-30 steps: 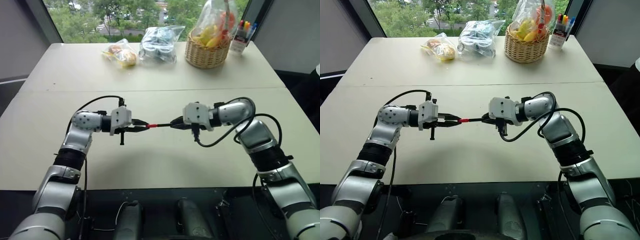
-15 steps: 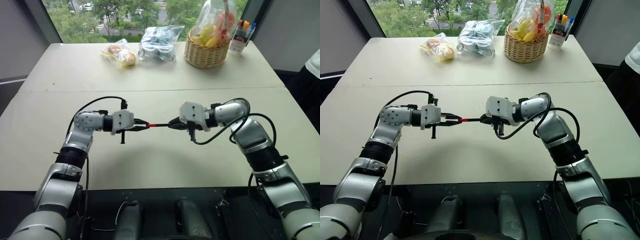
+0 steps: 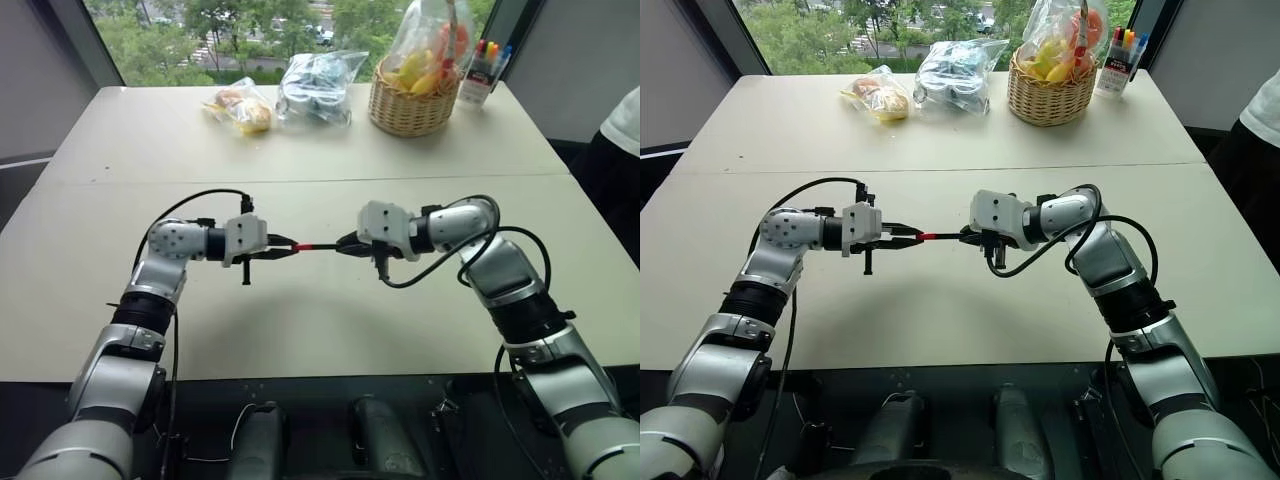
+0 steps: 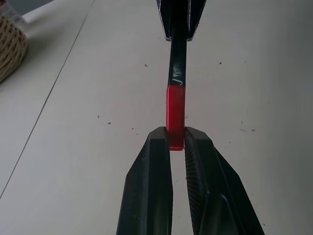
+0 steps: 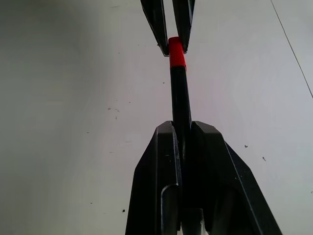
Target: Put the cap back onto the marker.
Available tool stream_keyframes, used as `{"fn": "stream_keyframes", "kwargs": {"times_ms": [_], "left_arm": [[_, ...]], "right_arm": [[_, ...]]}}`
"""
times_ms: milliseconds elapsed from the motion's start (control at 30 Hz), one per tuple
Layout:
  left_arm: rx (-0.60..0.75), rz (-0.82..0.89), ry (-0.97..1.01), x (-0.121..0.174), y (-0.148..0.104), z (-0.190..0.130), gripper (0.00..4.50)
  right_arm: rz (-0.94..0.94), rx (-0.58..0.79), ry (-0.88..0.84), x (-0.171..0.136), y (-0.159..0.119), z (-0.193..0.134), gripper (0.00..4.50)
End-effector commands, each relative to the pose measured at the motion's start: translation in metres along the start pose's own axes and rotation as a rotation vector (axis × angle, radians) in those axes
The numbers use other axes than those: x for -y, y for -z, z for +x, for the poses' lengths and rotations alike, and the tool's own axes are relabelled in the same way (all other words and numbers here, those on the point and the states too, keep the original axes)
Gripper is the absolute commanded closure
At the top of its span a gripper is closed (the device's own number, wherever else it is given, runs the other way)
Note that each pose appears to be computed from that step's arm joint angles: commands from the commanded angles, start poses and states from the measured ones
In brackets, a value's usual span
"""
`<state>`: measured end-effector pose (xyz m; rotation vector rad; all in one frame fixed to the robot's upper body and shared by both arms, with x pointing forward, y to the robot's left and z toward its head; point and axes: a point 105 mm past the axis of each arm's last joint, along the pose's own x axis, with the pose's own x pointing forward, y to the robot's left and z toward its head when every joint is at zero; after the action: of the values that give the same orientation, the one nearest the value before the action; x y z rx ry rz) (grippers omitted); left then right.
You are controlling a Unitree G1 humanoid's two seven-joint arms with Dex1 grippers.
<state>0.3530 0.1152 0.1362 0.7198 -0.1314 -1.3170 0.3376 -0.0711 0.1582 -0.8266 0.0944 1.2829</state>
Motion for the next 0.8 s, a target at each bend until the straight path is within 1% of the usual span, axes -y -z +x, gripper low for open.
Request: {"fn": "stream_keyframes", "kwargs": {"times_ms": [33,167,233,267,467,567,667,733,800], "left_arm": [[0.074,0.044,-0.071,-0.017,-0.022,-0.003,4.50],[0.057,0.023,-0.082,-0.016,-0.019,-0.008,4.50],[0.050,-0.019,-0.095,-0.014,-0.016,-0.012,3.55],[0.048,-0.037,-0.105,-0.013,-0.015,-0.015,3.24],[0.028,-0.142,-0.206,-0.005,-0.012,-0.037,0.13],[0.016,-0.183,-0.275,-0.002,-0.011,-0.046,0.13],[0.022,-0.206,-0.301,0.000,-0.013,-0.048,0.13],[0.031,-0.218,-0.310,0.003,-0.014,-0.045,0.13],[0.045,-0.234,-0.316,0.003,-0.017,-0.042,0.13]], "right_arm": [[-0.106,0.113,-0.081,-0.014,-0.031,0.010,4.47],[-0.098,0.097,-0.069,-0.011,-0.025,0.007,4.47],[-0.091,0.077,-0.054,-0.007,-0.018,0.004,4.50],[-0.087,0.063,-0.046,-0.005,-0.013,0.002,4.50],[-0.001,-0.008,0.026,0.006,0.021,-0.013,4.50],[0.052,-0.041,0.135,0.017,0.036,-0.030,4.50],[0.075,-0.046,0.203,0.024,0.041,-0.038,4.50],[0.148,-0.102,0.386,0.039,0.055,-0.057,4.50],[0.206,-0.138,0.514,0.046,0.063,-0.073,4.50]]}}
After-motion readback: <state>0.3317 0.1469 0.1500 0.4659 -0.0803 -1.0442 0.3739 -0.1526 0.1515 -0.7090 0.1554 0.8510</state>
